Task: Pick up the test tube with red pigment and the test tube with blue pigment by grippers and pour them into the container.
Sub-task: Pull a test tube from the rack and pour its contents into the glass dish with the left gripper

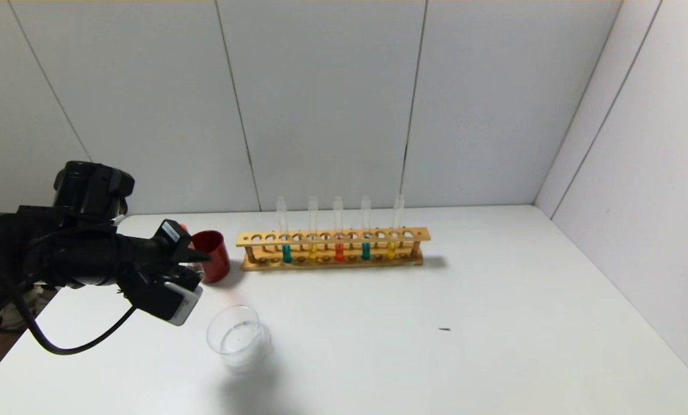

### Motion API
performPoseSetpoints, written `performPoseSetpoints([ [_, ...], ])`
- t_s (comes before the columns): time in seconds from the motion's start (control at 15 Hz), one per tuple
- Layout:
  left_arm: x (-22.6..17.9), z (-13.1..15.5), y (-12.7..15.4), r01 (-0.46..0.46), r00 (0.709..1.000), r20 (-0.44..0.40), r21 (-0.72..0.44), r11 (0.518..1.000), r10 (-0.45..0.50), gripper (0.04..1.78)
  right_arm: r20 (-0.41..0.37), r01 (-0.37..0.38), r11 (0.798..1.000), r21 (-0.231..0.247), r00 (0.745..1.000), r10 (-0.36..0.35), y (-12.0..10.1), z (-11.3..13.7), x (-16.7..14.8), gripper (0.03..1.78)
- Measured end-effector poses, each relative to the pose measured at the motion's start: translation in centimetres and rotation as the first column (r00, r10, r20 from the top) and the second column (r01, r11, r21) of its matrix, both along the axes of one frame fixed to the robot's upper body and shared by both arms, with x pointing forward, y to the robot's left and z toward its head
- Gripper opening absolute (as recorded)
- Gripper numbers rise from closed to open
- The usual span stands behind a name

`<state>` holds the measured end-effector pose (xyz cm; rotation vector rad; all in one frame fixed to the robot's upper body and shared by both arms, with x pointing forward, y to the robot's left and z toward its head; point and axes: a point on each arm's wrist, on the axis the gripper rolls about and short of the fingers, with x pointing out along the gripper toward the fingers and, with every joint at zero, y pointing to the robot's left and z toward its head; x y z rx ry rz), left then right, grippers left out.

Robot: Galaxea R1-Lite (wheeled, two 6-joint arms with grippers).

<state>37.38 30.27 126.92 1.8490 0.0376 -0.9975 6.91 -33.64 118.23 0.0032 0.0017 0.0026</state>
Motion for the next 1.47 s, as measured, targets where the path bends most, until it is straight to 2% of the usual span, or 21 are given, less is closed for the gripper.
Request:
performPoseSetpoints([
  [0.4,1.2,-0.3,-0.1,0.075,0.997,0.025,0.084,0.994,-0.078,0.32,0.0,0.0,1.0,0.0,1.0,0.0,0.0,0.0,0.0,1.75],
  [1.27,1.8,-1.0,-0.2,0.109,0.993,0.024,0.138,0.984,-0.114,0.32,0.0,0.0,1.0,0.0,1.0,0.0,0.0,0.0,0.0,1.75],
  [1.47,2.0,-0.8,-0.2,0.127,0.99,0.045,0.19,0.973,-0.137,0.32,0.0,0.0,1.0,0.0,1.0,0.0,0.0,0.0,0.0,1.75],
])
